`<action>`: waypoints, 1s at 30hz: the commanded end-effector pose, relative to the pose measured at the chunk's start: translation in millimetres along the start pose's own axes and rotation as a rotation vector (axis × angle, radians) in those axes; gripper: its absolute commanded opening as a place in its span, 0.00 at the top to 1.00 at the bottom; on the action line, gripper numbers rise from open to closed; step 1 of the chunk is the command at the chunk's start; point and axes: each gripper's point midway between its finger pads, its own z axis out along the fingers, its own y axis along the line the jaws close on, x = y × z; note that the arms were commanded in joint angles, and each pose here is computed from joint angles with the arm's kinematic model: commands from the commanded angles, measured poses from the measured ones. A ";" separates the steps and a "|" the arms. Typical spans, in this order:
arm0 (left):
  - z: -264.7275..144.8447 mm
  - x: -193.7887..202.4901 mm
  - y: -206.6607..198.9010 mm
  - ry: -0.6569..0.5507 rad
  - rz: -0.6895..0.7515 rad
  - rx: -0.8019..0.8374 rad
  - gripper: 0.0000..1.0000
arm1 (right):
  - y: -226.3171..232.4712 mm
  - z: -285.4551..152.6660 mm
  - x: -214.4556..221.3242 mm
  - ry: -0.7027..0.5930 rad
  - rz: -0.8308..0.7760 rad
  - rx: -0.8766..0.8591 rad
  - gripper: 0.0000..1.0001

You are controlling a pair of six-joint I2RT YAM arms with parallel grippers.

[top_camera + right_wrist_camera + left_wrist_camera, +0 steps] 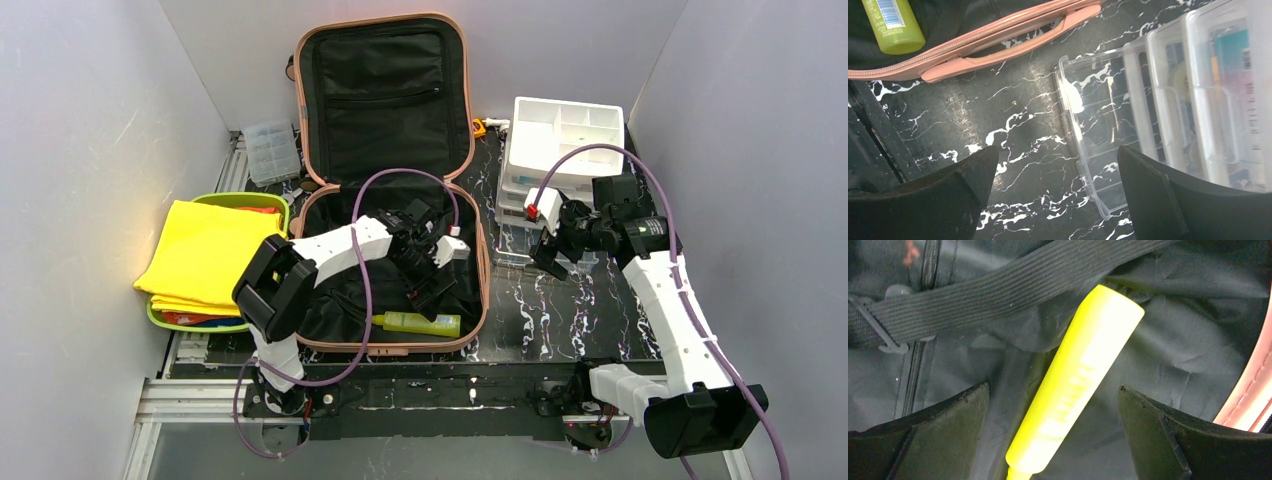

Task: Open, take out, and arrange the luggage
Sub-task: Pick up the makeup from the opened luggage.

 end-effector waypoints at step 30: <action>-31.0 88.7 -33.8 0.288 0.473 0.087 0.02 | -3.9 -2.5 2.0 0.025 -0.034 0.004 0.01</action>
